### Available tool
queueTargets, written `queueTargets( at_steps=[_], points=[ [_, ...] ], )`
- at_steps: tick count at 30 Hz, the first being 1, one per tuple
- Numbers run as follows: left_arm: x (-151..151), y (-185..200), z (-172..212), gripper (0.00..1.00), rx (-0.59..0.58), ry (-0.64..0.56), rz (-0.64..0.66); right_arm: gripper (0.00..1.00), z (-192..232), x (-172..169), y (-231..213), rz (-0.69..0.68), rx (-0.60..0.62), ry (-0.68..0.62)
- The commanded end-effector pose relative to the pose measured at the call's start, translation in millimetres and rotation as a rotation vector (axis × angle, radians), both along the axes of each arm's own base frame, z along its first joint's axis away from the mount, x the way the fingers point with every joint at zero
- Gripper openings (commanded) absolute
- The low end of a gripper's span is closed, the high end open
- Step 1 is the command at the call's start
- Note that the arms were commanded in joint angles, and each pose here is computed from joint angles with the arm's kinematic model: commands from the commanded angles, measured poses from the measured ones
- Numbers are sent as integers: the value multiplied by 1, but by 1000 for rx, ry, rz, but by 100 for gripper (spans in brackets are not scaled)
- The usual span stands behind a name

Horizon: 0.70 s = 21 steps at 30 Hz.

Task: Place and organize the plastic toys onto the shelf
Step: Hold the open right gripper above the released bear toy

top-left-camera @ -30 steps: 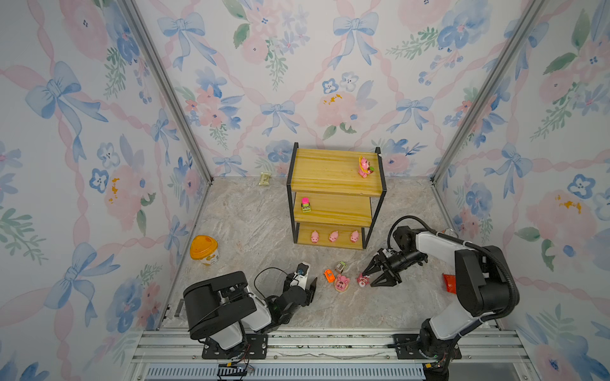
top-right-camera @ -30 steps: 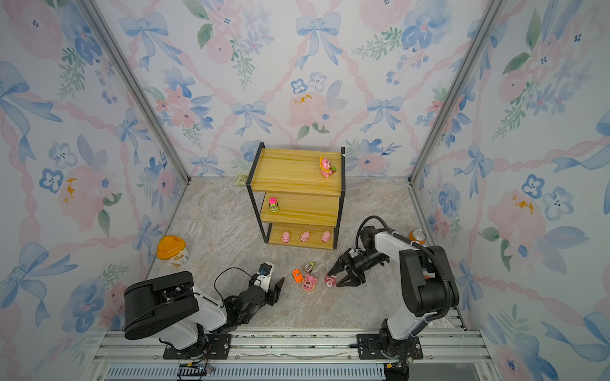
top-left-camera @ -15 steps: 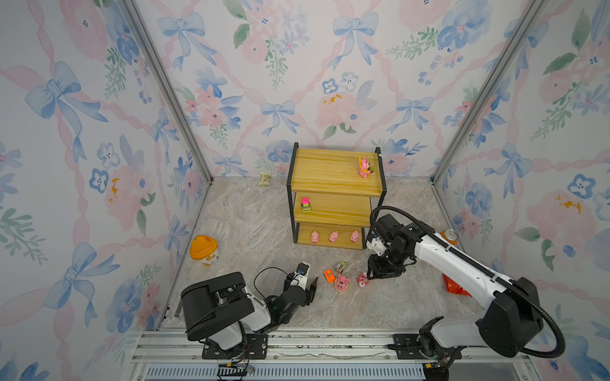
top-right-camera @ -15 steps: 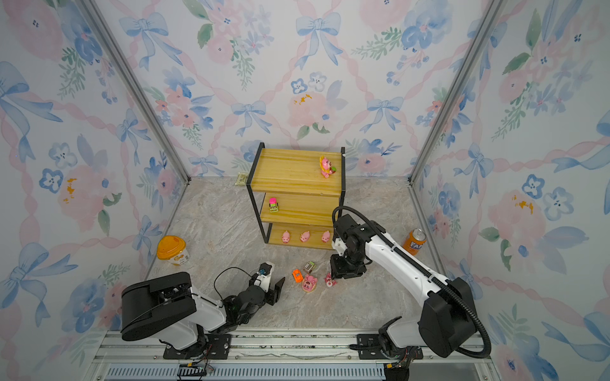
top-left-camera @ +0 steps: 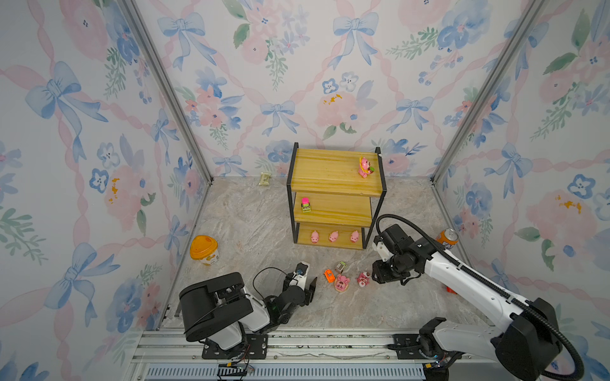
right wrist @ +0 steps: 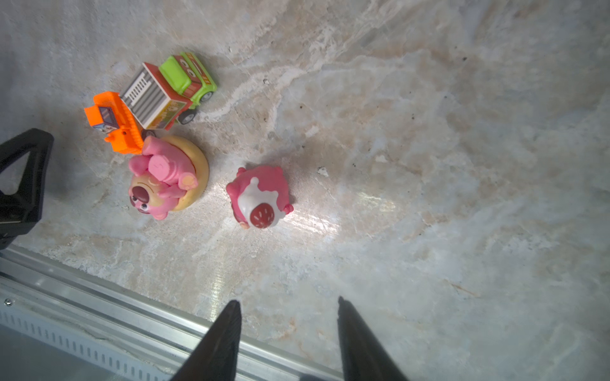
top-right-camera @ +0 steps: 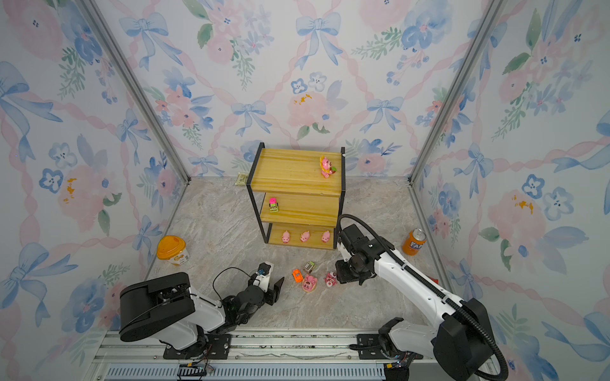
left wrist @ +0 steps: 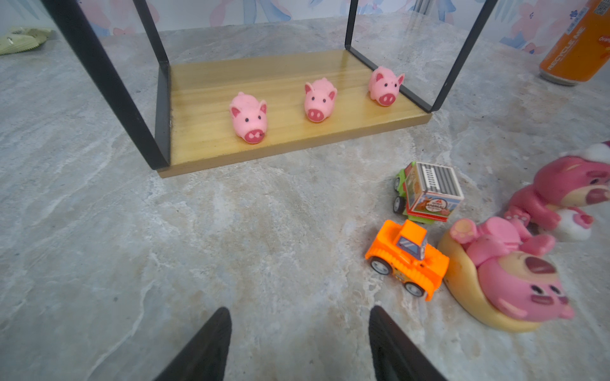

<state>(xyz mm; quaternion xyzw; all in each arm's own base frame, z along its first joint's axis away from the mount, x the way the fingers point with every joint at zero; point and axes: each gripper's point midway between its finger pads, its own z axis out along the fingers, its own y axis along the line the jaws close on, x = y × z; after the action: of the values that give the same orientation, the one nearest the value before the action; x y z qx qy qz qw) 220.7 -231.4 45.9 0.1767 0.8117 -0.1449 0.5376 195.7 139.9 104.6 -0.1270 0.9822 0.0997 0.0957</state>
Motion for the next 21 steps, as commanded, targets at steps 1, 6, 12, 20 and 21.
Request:
queueTargets(
  at_steps=[1, 6, 12, 20, 21],
  points=[
    [1, 3, -2, 67, -11, 10, 10, 51, 4, 6, 7, 0, 50, -94],
    [2, 0, -3, 67, -12, 15, 11, 51, 4, 7, 13, -60, 130, -164],
    [3, -2, -5, 67, -12, 23, 6, 51, -11, 5, 17, -92, 181, -225],
    [4, 0, -7, 67, -14, 32, 14, 52, -17, 6, 25, -82, 229, -277],
    [4, 0, -7, 67, -15, 33, 12, 52, -18, 7, 24, -81, 221, -281]
  ],
)
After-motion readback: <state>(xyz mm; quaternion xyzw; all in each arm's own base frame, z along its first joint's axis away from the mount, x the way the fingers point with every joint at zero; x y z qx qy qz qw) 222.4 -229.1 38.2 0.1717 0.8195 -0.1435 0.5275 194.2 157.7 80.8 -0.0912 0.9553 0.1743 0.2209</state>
